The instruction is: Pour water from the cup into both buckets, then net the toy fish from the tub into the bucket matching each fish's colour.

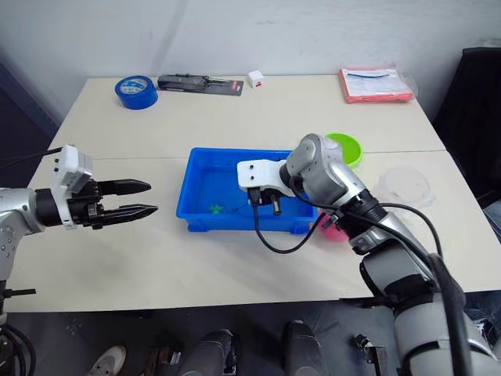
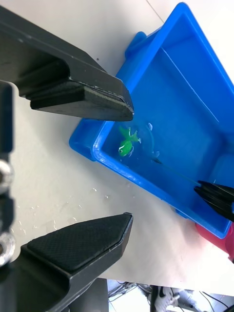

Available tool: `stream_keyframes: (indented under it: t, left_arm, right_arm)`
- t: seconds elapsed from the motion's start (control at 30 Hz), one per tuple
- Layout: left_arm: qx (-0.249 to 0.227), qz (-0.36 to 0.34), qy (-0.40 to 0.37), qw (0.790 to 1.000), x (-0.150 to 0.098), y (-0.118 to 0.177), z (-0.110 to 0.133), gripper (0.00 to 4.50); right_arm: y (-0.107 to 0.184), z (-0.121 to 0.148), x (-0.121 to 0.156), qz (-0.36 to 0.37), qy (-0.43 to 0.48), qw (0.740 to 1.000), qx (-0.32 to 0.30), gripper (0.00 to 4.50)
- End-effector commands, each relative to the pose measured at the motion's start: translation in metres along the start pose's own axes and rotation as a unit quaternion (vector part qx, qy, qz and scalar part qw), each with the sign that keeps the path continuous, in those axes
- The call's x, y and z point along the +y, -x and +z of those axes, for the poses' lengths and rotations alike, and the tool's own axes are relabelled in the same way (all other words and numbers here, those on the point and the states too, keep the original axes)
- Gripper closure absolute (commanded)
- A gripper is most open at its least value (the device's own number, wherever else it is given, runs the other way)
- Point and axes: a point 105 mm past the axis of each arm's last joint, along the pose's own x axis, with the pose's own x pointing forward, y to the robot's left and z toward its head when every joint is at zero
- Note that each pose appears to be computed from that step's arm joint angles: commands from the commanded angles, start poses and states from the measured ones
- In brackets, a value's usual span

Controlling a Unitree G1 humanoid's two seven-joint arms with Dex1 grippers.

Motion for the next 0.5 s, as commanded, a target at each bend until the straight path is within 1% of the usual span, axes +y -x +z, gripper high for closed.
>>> stream_keyframes:
  t: [0.03,0.1,0.17,0.3,0.5]
  left_arm:
    - [-0.011,0.004,-0.028,1.000,-0.002,0.006,0.015,1.24]
    - [-0.011,0.004,-0.028,1.000,-0.002,0.006,0.016,1.24]
    - [-0.012,0.003,-0.030,0.999,-0.002,0.005,0.018,1.24]
    - [-0.014,-0.003,-0.034,0.999,0.000,0.001,0.020,1.24]
    - [-0.017,-0.028,-0.040,0.999,0.001,-0.009,0.024,1.24]
  right_arm:
    - [0.006,0.016,0.001,0.014,-0.058,0.997,-0.054,3.70]
    - [0.014,0.019,-0.001,0.023,-0.103,0.991,-0.083,3.70]
    - [0.023,0.015,-0.005,0.022,-0.144,0.984,-0.107,3.70]
    - [0.039,0.008,-0.009,0.010,-0.195,0.971,-0.138,3.70]
    - [0.059,-0.009,-0.006,-0.011,-0.236,0.960,-0.153,3.70]
